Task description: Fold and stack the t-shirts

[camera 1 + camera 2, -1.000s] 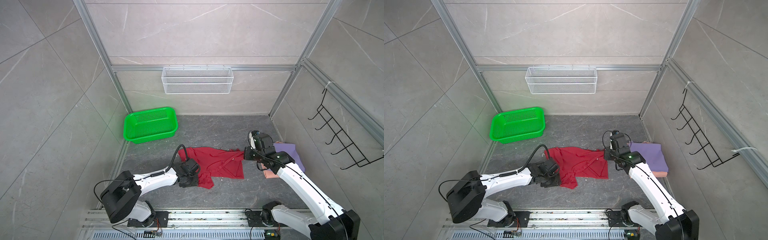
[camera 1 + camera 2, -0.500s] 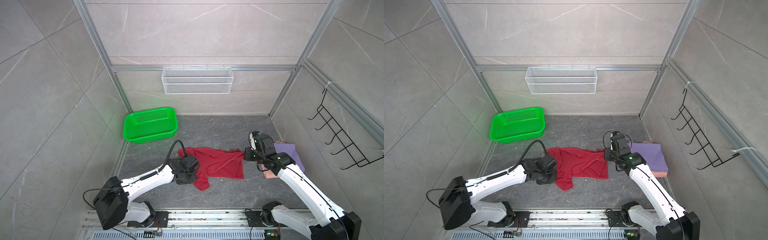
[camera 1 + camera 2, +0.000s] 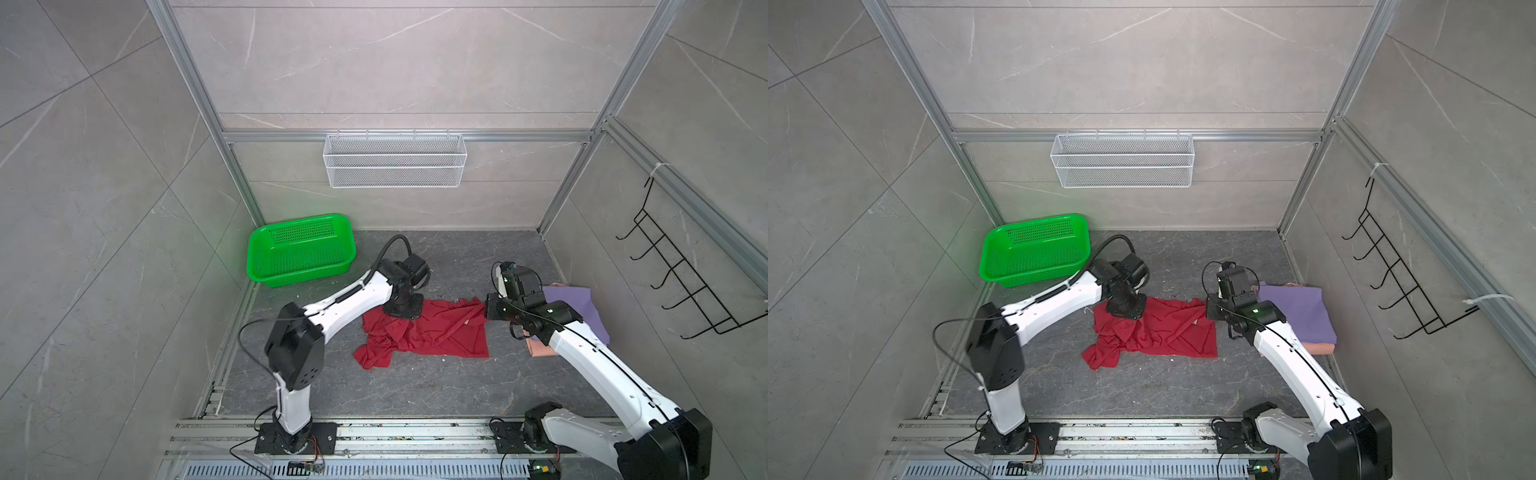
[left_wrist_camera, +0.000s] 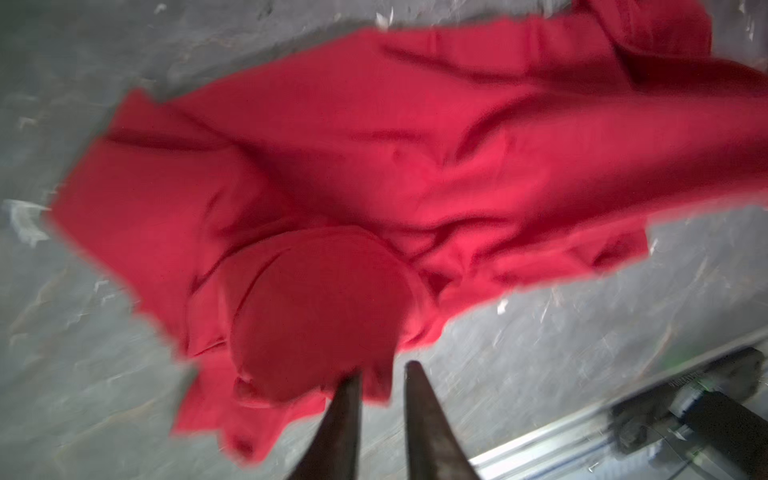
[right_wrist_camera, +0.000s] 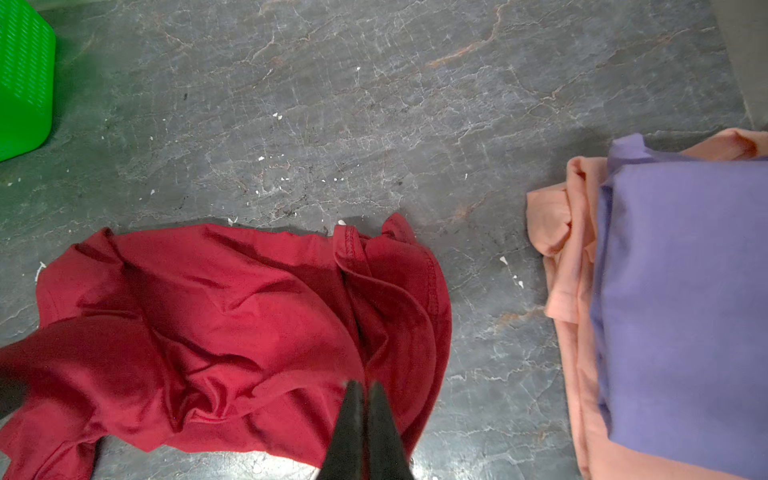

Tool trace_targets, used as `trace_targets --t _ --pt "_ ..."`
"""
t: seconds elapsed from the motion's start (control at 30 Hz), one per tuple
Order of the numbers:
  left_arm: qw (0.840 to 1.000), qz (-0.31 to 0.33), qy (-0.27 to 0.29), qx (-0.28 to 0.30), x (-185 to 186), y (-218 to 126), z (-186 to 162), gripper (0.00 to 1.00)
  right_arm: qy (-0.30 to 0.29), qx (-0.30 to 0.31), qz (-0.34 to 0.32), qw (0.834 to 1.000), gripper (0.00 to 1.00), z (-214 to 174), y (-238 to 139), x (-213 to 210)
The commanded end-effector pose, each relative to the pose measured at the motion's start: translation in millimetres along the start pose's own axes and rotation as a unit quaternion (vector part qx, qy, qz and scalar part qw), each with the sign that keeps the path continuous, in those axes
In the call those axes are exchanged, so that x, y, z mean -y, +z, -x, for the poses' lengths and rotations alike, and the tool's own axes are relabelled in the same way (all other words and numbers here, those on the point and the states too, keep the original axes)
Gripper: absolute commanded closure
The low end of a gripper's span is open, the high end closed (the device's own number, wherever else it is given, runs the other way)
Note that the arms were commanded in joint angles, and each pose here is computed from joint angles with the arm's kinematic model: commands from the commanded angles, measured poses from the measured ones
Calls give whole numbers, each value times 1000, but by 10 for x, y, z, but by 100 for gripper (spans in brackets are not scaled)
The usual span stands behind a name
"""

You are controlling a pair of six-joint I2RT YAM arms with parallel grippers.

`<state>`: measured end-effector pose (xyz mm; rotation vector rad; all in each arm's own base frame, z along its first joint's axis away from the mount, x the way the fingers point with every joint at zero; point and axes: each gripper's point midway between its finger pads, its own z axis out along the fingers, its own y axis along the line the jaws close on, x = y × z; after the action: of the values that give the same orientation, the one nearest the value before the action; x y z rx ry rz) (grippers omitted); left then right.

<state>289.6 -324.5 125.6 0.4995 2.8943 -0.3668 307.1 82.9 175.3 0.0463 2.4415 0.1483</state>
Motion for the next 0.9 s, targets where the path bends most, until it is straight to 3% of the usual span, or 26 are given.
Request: trace_targets --t 0.0,0.13,0.37,0.63,0.87 --pt "995 -60 46 59 239 -401 290 50 7 7 -3 1000 100 13 7 20" --pt "993 -76 -21 90 -107 -462 303 48 8 4 -9 1000 100 -29 40 48" --pt "991 -77 -93 54 -477 -281 -294 48 9 -4 -8 1000 100 -12 135 17" --pt "986 -103 -92 90 -458 -105 -241 48 11 -11 2 1000 100 19 185 -42" --pt "986 -114 -103 72 -469 205 -108 49 14 -7 -9 1000 100 -4 116 17"
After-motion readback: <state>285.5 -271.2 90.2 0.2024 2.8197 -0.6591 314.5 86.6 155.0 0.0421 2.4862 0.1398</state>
